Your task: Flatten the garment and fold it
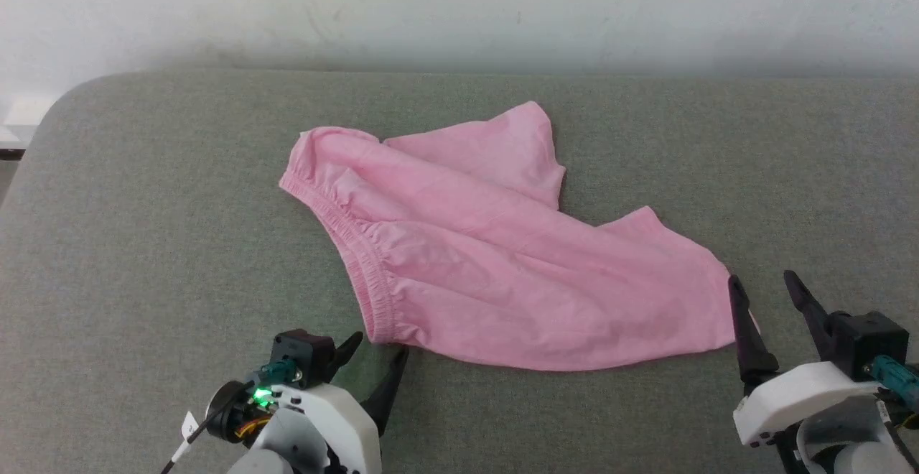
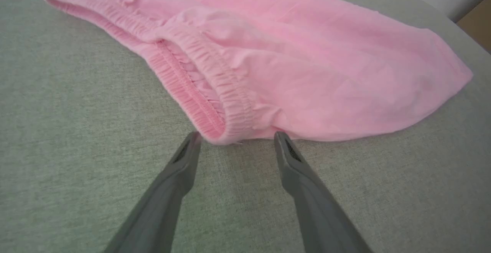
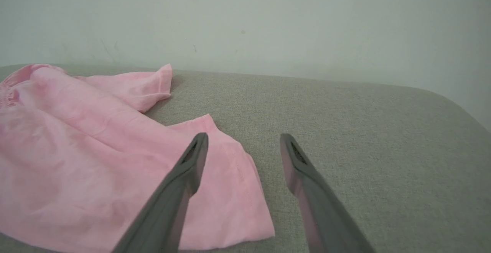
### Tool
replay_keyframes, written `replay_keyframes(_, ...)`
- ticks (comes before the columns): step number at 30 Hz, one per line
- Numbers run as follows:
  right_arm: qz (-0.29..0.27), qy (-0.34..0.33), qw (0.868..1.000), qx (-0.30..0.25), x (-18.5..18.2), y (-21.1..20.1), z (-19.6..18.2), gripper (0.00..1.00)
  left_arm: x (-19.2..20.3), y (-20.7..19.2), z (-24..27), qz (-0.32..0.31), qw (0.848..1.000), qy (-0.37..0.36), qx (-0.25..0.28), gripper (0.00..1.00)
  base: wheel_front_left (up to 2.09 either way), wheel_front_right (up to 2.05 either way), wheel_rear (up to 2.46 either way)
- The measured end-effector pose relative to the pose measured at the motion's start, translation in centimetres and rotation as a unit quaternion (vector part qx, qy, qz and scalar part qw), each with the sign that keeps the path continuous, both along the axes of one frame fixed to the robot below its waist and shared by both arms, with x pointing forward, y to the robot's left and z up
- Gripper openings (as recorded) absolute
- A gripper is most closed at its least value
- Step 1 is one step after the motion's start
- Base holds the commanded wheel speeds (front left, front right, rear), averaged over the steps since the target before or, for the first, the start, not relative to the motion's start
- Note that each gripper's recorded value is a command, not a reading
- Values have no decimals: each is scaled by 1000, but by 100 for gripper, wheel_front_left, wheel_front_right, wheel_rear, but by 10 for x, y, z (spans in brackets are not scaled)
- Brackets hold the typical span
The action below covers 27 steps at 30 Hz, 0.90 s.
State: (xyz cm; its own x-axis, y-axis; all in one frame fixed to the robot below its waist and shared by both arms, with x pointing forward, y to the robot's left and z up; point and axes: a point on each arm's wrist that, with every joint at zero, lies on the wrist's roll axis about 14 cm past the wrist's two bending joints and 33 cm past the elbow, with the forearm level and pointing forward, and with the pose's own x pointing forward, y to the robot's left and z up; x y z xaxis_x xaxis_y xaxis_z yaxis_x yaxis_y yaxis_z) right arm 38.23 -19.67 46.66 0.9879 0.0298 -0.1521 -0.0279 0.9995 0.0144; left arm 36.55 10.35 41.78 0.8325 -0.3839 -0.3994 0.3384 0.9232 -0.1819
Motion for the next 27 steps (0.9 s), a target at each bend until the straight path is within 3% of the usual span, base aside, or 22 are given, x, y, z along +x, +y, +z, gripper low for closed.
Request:
replay_keyframes(10, -17, 27, 999, -2, -3, -11, -17, 100, 18, -9, -10, -18, 1000, 1, 7, 100, 0, 0, 0)
replay_keyframes(11, -18, 29, 999, -2, -3, -12, -19, 100, 17, -11, -11, -22, 1000, 3, 5, 33, 0, 0, 0)
replay_keyframes(12, -19, 30, 999, -2, -3, -13, -20, 100, 16, -12, -13, -27, 1000, 7, 5, 0, 0, 0, 0)
replay_keyframes(18, -14, 46, 999, -1, -2, -10, -26, 100, 14, -9, -13, -25, 1000, 3, 6, 0, 0, 0, 0)
replay_keyframes(27, 8, 161, 987, -18, -12, -7, -57, 100, 12, 2, 24, -2, 998, -65, -2, 0, 0, 0, 0)
